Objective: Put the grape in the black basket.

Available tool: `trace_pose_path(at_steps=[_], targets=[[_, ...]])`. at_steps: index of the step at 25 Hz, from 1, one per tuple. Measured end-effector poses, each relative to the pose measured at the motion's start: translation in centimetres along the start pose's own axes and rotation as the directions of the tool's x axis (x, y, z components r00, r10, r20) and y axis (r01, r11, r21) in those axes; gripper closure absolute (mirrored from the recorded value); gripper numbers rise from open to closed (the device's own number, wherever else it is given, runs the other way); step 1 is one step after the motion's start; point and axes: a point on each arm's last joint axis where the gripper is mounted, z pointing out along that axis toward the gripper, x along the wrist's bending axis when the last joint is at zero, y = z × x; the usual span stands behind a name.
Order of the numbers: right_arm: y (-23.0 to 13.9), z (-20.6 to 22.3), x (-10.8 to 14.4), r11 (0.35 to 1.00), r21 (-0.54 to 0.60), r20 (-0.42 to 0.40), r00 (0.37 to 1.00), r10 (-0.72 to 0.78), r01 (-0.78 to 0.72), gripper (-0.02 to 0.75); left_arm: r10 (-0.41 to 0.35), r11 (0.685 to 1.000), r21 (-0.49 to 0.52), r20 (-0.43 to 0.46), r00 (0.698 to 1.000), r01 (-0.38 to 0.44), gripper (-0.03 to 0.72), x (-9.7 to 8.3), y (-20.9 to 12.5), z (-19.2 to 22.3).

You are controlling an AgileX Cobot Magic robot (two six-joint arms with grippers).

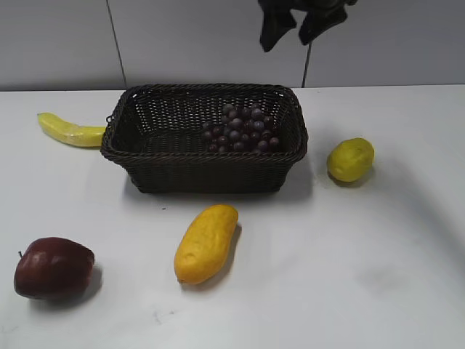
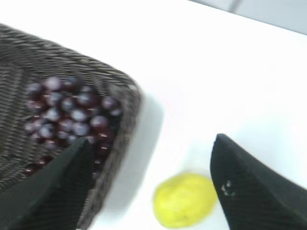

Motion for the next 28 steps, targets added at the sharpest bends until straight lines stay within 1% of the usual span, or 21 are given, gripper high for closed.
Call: trace_pose_path(at_steps=[5,8,11,13,15,19,23,28], targets=[[-0.8,-3.3,-6.1,0.993,-0.035,0.077,0.990,0.119,-0.117,0.163,0.000,1.000,0.000,0.000,1.000,0.000,0.208,0.0,0.0,0.0],[-2.1,-5.1,-9.1,0.983,-0.036,0.118,0.976,0.183,-0.180,0.163,0.000,1.000,0.000,0.000,1.000,0.000,0.208,0.0,0.0,0.0],[-3.3,-6.8,-10.7,0.980,-0.030,0.184,0.962,0.200,-0.198,0.164,0.000,1.000,0.000,0.000,1.000,0.000,0.208,0.0,0.0,0.0],[-4.0,-7.7,-10.8,0.982,-0.016,0.226,0.956,0.189,-0.191,0.164,0.000,1.000,0.000,0.000,1.000,0.000,0.208,0.0,0.0,0.0],[-4.8,-8.4,-10.5,0.982,-0.001,0.240,0.953,0.186,-0.191,0.164,0.000,1.000,0.000,0.000,1.000,0.000,0.208,0.0,0.0,0.0],[-6.8,-10.5,-9.3,0.980,0.021,0.242,0.952,0.186,-0.197,0.164,0.000,1.000,0.000,0.000,1.000,0.000,0.208,0.0,0.0,0.0],[-9.7,-12.5,-7.9,0.978,0.050,0.243,0.952,0.186,-0.204,0.164,0.000,1.000,0.000,0.000,1.000,0.000,0.208,0.0,0.0,0.0],[-14.1,-14.3,-6.0,0.972,0.094,0.240,0.952,0.188,-0.216,0.164,0.000,1.000,0.000,0.000,1.000,0.000,0.208,0.0,0.0,0.0]])
